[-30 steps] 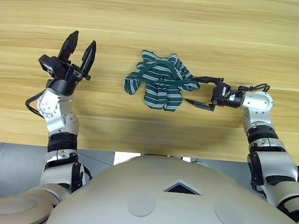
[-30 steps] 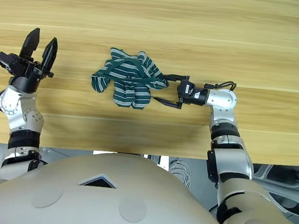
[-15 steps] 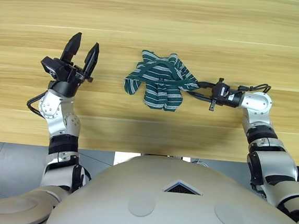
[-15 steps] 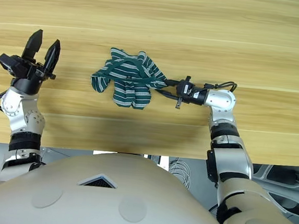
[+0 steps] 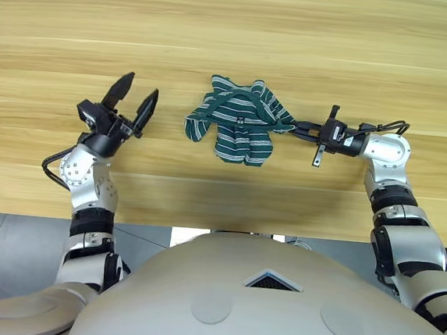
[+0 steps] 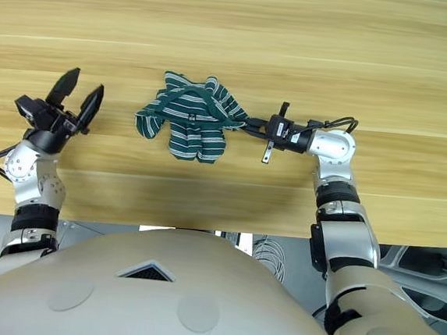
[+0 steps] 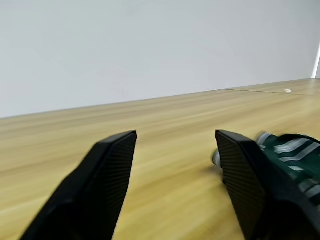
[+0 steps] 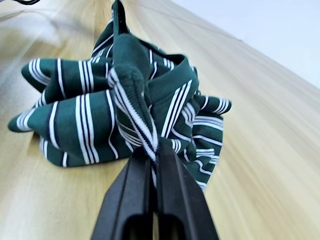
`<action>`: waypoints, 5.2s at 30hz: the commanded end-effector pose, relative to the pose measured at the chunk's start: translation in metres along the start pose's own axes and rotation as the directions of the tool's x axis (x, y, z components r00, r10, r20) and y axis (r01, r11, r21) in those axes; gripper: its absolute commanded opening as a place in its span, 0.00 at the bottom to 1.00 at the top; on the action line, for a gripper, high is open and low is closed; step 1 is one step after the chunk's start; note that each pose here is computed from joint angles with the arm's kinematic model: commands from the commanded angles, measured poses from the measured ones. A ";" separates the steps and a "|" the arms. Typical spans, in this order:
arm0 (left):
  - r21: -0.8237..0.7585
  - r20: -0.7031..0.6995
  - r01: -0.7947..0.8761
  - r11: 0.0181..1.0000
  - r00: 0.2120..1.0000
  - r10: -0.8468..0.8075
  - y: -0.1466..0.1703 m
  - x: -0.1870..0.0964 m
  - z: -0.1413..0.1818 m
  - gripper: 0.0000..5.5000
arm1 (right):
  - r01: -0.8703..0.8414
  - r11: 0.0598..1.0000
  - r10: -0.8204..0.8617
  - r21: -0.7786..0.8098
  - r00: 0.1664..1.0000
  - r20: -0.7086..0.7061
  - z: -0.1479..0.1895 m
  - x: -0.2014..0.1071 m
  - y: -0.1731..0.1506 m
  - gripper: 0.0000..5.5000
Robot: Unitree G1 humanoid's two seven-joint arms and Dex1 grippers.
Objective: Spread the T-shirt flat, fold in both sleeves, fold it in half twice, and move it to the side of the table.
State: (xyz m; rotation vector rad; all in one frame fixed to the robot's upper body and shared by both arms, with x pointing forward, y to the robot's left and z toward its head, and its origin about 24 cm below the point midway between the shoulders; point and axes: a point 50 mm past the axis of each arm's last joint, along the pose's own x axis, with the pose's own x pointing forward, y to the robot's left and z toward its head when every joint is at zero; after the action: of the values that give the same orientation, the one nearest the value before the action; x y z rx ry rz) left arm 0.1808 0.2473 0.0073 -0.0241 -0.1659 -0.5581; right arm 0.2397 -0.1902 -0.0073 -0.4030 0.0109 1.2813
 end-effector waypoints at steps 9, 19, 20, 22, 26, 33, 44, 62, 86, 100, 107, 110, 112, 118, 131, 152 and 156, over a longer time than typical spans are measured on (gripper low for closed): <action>-0.133 -0.195 0.172 0.976 0.961 -0.196 -0.036 -0.009 -0.022 0.65 | 0.000 1.000 0.001 -0.030 1.000 0.017 0.006 0.003 -0.007 0.00; -0.127 -0.264 0.139 0.982 0.950 -0.168 -0.043 0.009 -0.037 0.65 | -0.013 0.999 0.015 -0.051 0.999 0.037 0.010 0.008 -0.006 0.00; -0.127 -0.266 0.139 0.982 0.949 -0.169 -0.044 0.010 -0.038 0.65 | -0.014 0.999 0.016 -0.053 0.999 0.038 0.010 0.009 -0.006 0.00; -0.130 -0.269 0.143 0.981 0.947 -0.174 -0.045 0.012 -0.040 0.65 | -0.014 0.998 0.016 -0.056 0.999 0.041 0.011 0.009 -0.005 0.00; -0.153 -0.285 0.159 0.975 0.938 -0.198 -0.048 0.014 -0.045 0.65 | -0.010 0.998 0.013 -0.061 0.999 0.046 0.012 0.010 -0.006 0.00; -0.161 -0.268 0.155 0.975 0.944 -0.194 -0.047 0.014 -0.045 0.49 | -0.002 0.998 0.006 -0.066 0.998 0.055 0.013 0.010 -0.006 0.00; -0.187 -0.208 0.177 0.966 0.954 -0.215 -0.048 0.014 -0.039 0.16 | 0.008 0.998 -0.004 -0.070 0.999 0.050 0.013 0.008 -0.006 0.00; 0.175 -0.001 0.099 0.980 0.995 -0.100 0.006 0.060 0.033 0.01 | 0.271 0.937 -0.257 -0.222 0.962 0.091 0.063 -0.012 -0.090 0.00; 0.588 0.290 -0.062 0.807 0.947 -0.138 0.011 0.113 0.207 0.01 | 0.318 0.813 -0.173 -0.487 0.932 0.319 0.197 -0.038 -0.107 0.00; 0.240 0.131 0.091 0.967 0.984 -0.125 0.030 0.142 0.213 0.01 | 0.271 0.921 -0.230 -0.280 0.958 0.172 0.218 -0.040 -0.132 0.00; 0.341 0.013 -0.279 0.898 0.956 0.292 0.106 0.253 0.253 0.01 | 0.742 0.647 -0.748 -0.172 0.663 0.047 0.267 0.022 -0.249 0.00; 0.402 0.087 -0.385 0.831 0.919 0.384 0.112 0.254 0.292 0.01 | 0.835 0.496 -0.841 -0.241 0.530 0.108 0.305 0.007 -0.259 0.00; 0.421 0.117 -0.415 0.807 0.906 0.406 0.114 0.251 0.305 0.01 | 0.841 0.476 -0.844 -0.258 0.519 0.133 0.316 0.003 -0.260 0.00; 0.454 0.081 -0.434 0.778 0.890 0.449 0.127 0.243 0.287 0.01 | 0.723 0.605 -0.782 -0.334 0.618 -0.079 0.248 0.015 -0.253 0.00; 0.347 -0.585 0.175 0.921 0.809 0.067 0.085 0.179 0.033 0.01 | 0.438 0.898 -0.402 -0.023 0.800 -0.445 0.041 0.019 -0.148 0.00; -0.116 -0.761 0.502 0.857 0.510 -0.402 -0.053 -0.035 0.013 0.01 | -0.213 0.975 0.193 -0.067 0.954 -0.229 0.012 -0.044 -0.016 0.00; -0.213 -0.835 0.588 0.780 0.306 -0.458 -0.078 -0.077 -0.017 0.01 | -0.305 0.951 0.273 -0.050 0.904 -0.329 0.002 -0.042 0.015 0.00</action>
State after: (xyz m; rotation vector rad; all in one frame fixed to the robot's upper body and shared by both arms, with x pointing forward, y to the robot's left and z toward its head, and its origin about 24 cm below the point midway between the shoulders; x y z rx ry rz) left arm 0.1031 0.2092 0.0026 0.3994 0.6425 -1.1424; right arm 0.2157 -0.2266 0.0032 -0.6641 0.2560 1.4912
